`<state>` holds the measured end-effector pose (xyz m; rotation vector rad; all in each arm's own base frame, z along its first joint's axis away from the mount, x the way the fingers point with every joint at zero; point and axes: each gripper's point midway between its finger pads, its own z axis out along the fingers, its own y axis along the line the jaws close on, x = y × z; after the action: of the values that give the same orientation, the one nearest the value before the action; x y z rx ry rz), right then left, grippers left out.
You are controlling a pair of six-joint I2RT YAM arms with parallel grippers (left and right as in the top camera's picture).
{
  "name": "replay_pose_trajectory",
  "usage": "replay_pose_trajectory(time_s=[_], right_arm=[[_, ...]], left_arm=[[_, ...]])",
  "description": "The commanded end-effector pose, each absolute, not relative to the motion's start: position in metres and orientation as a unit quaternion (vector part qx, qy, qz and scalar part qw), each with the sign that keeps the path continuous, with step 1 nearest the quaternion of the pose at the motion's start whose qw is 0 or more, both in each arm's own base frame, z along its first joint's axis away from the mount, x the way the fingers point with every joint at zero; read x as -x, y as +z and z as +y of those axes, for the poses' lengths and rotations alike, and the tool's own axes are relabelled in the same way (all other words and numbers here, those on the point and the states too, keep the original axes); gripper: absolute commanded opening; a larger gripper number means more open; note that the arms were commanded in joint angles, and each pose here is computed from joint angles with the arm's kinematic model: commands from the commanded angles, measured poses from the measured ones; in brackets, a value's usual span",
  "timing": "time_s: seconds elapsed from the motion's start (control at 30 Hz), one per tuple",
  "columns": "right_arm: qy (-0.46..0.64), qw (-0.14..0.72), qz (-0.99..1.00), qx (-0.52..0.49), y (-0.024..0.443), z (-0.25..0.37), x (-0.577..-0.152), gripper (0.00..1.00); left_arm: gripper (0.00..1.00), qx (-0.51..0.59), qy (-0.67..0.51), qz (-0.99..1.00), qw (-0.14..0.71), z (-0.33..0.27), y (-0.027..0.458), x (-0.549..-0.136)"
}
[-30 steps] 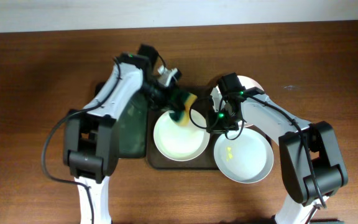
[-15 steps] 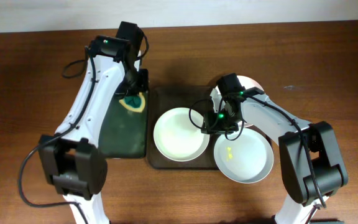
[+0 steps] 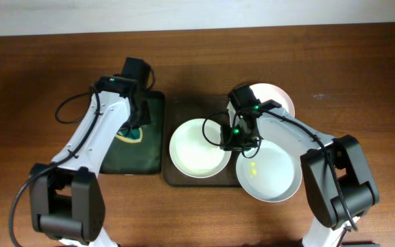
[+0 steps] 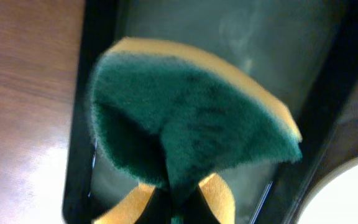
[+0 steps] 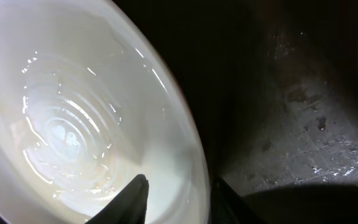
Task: Clean dirty plates on tray and stack at the side
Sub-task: 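Return the sponge to the black tray and release it with left gripper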
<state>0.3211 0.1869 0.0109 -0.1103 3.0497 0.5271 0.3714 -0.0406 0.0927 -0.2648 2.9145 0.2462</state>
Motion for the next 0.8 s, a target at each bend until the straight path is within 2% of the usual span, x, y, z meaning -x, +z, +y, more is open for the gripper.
replay_pose_trajectory(time_s=[0.0,0.3,0.33,0.43,0.47,0.53,0.63,0.7,0.77], right_arm=[[0.144,0.025,0.989,0.031,0.005,0.182,-0.320,0.34],[0.143,0.025,0.989,0.031,0.005,0.181,-0.320,0.35],[0.143,0.025,0.989,0.031,0.005,0.181,-0.320,0.35],[0.143,0.025,0.989,0.031,0.005,0.181,-0.320,0.36],[0.143,0.025,0.989,0.031,0.005,0.181,-0.319,0.41],[0.143,0.025,0.989,0.031,0.005,0.181,-0.319,0.41],[0.144,0.026,0.989,0.031,0.005,0.182,-0.320,0.42],[0.143,0.024,0.989,0.031,0.005,0.181,-0.319,0.42],[0.142,0.021,0.989,0.031,0.005,0.181,-0.318,0.41]], left_arm=[[0.00,0.084,0.028,0.993,0.081,-0.033,0.076,-0.366],[0.01,0.069,0.014,0.990,0.126,-0.032,0.026,-0.372],[0.09,0.069,0.014,0.989,0.127,-0.032,0.025,-0.372],[0.60,0.069,0.014,0.989,0.127,-0.033,0.025,-0.372],[0.79,0.069,0.013,0.989,0.127,-0.033,0.026,-0.372],[0.82,0.069,0.014,0.989,0.126,-0.032,0.039,-0.371],[0.88,0.079,0.013,0.970,0.228,-0.026,0.121,-0.391],[1.00,0.095,0.019,0.944,0.316,-0.014,0.188,-0.393],[1.00,0.116,0.033,0.918,0.378,0.004,0.237,-0.381]])
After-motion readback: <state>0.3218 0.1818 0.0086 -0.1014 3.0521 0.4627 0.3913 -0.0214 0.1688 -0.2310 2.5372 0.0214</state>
